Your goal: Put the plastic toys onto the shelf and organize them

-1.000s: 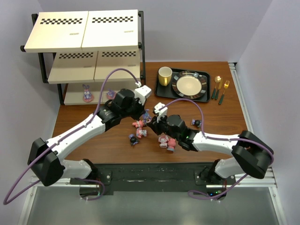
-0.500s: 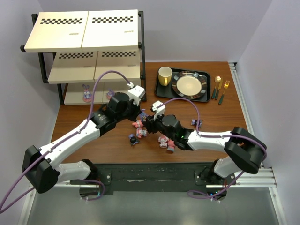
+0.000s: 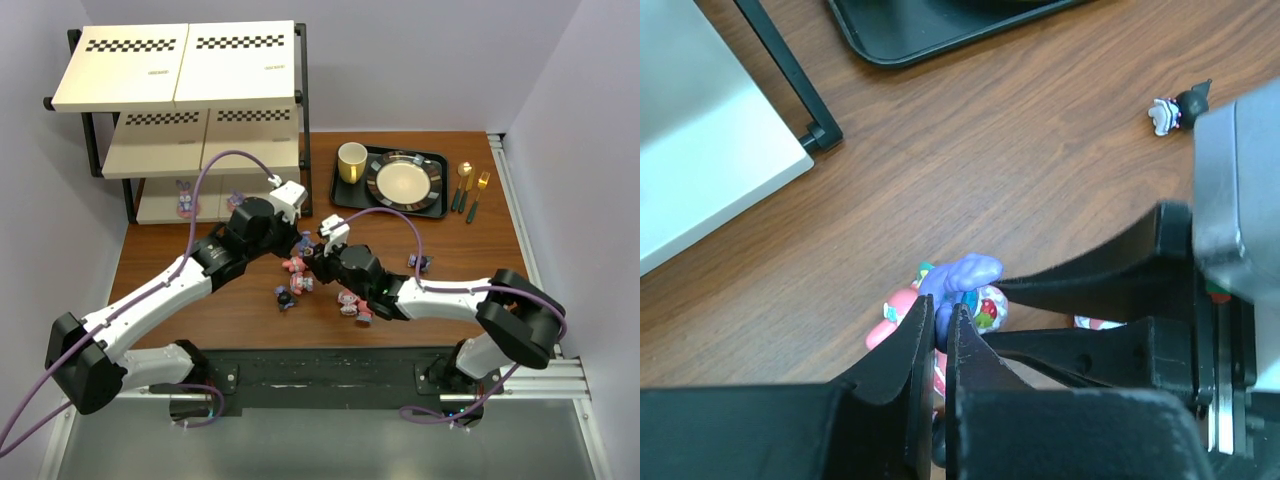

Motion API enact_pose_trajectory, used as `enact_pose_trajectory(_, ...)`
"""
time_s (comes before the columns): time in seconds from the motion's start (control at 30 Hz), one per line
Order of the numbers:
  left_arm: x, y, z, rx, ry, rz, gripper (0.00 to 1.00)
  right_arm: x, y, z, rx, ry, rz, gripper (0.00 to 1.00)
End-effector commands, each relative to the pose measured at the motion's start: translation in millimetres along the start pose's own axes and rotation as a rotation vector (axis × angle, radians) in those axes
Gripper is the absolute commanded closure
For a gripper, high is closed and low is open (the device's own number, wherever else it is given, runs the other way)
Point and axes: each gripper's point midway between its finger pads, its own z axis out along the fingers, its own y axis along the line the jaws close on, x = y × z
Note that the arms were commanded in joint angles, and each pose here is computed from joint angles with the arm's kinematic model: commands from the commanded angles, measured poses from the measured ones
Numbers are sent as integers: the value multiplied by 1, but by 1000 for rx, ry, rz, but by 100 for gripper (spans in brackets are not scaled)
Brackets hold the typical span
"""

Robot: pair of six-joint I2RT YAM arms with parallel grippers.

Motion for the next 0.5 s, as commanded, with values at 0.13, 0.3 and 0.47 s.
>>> enact_pose_trajectory(0.13,-11,0,-17,-15,-45,-21,75,-37,1,20,41,-106,14,100)
enact_pose_trajectory(0.3,-18,18,-28,-110,-89,-9,45,-39,-2,34,81,-124,18,100)
enact_pose_trajectory(0.47,-35,47,-58,-270,-205,-38,27,-40,-3,59,116,-145,4,100)
